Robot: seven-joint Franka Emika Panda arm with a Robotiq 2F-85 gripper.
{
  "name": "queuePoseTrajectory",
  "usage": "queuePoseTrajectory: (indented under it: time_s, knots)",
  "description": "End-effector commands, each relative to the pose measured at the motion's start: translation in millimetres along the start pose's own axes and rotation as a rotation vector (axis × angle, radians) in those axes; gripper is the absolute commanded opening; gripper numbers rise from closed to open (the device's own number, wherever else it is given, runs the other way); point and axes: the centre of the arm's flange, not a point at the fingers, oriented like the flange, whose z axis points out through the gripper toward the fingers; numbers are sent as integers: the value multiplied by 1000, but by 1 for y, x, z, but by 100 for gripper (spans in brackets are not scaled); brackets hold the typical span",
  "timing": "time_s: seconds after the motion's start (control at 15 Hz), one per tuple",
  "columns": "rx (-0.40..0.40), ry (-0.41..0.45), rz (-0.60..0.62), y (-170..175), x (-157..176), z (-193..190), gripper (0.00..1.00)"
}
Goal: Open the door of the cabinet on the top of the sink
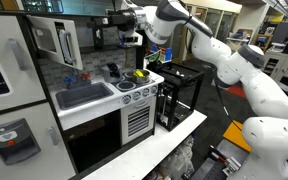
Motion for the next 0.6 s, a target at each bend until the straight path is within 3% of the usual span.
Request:
queuePoseTrajectory:
  time_s: [0.0,0.27,0.53]
  knots:
    - [-147,-79,67,-9,12,-31,100]
    - [-239,-175,112,-12,32,-39,100]
    - [-291,-285,157,-23,48,-16,100]
